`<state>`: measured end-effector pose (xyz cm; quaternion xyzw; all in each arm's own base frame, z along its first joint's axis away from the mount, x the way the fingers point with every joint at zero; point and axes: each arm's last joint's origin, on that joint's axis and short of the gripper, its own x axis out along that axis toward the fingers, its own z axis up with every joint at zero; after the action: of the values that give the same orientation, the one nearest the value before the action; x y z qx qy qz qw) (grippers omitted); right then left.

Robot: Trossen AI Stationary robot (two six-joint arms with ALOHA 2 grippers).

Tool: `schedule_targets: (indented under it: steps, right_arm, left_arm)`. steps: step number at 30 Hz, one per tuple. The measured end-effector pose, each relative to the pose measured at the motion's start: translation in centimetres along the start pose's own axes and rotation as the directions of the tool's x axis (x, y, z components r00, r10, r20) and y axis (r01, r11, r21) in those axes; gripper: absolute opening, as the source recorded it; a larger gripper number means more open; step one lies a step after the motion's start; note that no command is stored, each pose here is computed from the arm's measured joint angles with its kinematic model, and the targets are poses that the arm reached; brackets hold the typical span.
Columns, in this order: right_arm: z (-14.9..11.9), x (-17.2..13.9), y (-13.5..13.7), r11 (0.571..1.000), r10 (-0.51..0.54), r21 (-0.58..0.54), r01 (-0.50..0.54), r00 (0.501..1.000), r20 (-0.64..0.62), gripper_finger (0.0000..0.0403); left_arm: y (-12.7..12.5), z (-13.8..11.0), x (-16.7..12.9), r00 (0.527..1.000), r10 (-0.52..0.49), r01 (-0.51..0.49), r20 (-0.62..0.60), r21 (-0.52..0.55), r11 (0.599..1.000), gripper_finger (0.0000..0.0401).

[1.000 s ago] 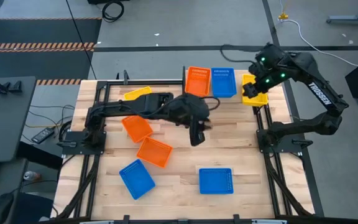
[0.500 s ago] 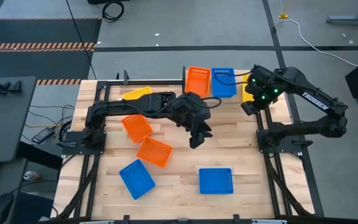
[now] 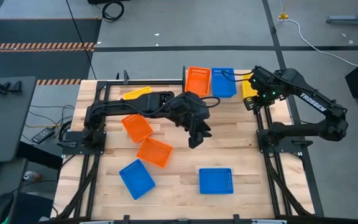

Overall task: Stack baskets on shelf by color
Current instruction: Stack the bottom yellow basket on top of the yellow basket on the shelf

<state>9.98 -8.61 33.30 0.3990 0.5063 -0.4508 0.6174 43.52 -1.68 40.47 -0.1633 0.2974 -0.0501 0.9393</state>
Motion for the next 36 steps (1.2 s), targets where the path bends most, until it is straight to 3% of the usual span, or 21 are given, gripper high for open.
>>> schedule_targets:
  steps: [8,17,24,36]
  right_arm:
    - [0.6,0.1,-0.7,0.998,-0.047,0.046,0.046,0.998,0.033,0.0109]
    - [1.4,0.1,-0.4,0.997,0.015,0.071,-0.020,0.997,0.078,0.0109]
    - [1.9,0.5,-0.1,0.998,0.001,0.069,-0.005,0.998,0.064,0.0109]
    - [3.2,1.2,0.7,0.996,0.036,0.078,-0.041,0.997,0.073,0.0110]
  left_arm:
    - [-0.3,0.1,-0.4,1.000,-0.008,0.007,0.012,0.029,1.000,0.0133]
    - [-0.2,0.1,-0.4,1.000,-0.006,0.005,0.012,0.051,0.999,0.0133]
    - [-0.2,0.2,-0.4,1.000,-0.005,0.004,0.013,0.055,0.998,0.0133]
    - [0.5,0.3,-0.5,0.992,0.121,-0.125,0.045,0.080,0.989,0.0133]
